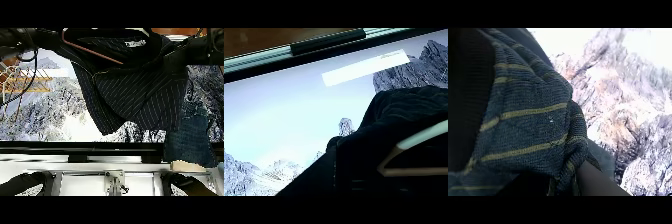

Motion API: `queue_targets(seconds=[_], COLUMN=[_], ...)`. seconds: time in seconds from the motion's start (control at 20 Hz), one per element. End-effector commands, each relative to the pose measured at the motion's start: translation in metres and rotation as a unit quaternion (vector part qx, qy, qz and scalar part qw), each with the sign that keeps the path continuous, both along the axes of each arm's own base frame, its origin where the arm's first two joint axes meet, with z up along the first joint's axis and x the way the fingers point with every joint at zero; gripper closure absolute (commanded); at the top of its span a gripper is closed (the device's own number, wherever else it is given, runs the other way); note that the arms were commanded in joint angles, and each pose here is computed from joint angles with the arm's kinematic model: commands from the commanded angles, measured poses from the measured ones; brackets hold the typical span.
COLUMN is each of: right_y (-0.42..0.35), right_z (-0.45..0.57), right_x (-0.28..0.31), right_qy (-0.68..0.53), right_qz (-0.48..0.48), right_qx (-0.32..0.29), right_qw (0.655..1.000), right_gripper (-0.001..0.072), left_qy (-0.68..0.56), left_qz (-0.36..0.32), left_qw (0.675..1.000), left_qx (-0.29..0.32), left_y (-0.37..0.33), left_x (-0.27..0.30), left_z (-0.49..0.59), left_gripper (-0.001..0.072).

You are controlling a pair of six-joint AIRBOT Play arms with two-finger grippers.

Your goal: Fold the shirts.

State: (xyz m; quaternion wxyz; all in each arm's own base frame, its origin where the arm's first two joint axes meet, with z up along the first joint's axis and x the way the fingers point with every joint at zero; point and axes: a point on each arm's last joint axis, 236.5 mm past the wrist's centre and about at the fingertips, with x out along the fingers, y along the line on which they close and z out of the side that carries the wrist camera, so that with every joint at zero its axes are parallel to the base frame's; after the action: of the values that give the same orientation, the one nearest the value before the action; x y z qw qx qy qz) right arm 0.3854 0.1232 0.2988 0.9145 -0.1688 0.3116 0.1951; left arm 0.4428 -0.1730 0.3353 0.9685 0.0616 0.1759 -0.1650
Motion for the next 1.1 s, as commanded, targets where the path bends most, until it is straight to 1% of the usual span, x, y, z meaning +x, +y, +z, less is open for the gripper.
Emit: queue_targets(seconds=[0.0, 0.15, 0.25, 0.35, 0.55, 0.7, 0.8, 0.95, 1.05], right_y=[-0.010, -0.017, -0.017, -0.020, -0.040, -0.052, -0.054, -0.045, -0.024], right_z=[-0.005, -0.001, 0.000, 0.001, 0.004, 0.010, 0.015, 0.018, 0.019], right_x=[0.014, 0.020, 0.021, 0.022, 0.027, 0.032, 0.036, 0.038, 0.035], right_qy=[-0.006, -0.019, -0.022, -0.026, -0.039, -0.058, -0.071, -0.078, -0.076], right_qz=[-0.024, -0.037, -0.037, -0.040, -0.065, -0.082, -0.086, -0.075, -0.044], right_qx=[-0.014, -0.025, -0.025, -0.029, -0.066, -0.086, -0.086, -0.071, -0.042], right_qw=[1.000, 0.999, 0.999, 0.998, 0.995, 0.991, 0.990, 0.992, 0.995], right_gripper=[0.0603, 0.0603, 0.0603, 0.0603, 0.0603, 0.0603, 0.0603, 0.0603, 0.0603], left_qy=[0.006, 0.017, 0.017, -0.004, -0.038, -0.035, -0.034, -0.009, 0.020], left_qz=[-0.013, -0.044, -0.062, -0.082, -0.080, -0.079, -0.078, -0.076, -0.076], left_qw=[1.000, 0.998, 0.993, 0.988, 0.975, 0.974, 0.975, 0.975, 0.975], left_qx=[-0.004, -0.052, -0.097, -0.128, -0.201, -0.208, -0.207, -0.206, -0.206], left_y=[0.000, -0.022, -0.042, -0.061, -0.070, -0.070, -0.070, -0.079, -0.097], left_x=[-0.015, -0.025, -0.031, -0.036, -0.035, -0.035, -0.034, -0.025, -0.012], left_z=[0.006, 0.011, 0.020, 0.036, 0.066, 0.067, 0.065, 0.047, 0.021], left_gripper=[0.0651, 0.0651, 0.0651, 0.0651, 0.0651, 0.0651, 0.0651, 0.0652, 0.0651])
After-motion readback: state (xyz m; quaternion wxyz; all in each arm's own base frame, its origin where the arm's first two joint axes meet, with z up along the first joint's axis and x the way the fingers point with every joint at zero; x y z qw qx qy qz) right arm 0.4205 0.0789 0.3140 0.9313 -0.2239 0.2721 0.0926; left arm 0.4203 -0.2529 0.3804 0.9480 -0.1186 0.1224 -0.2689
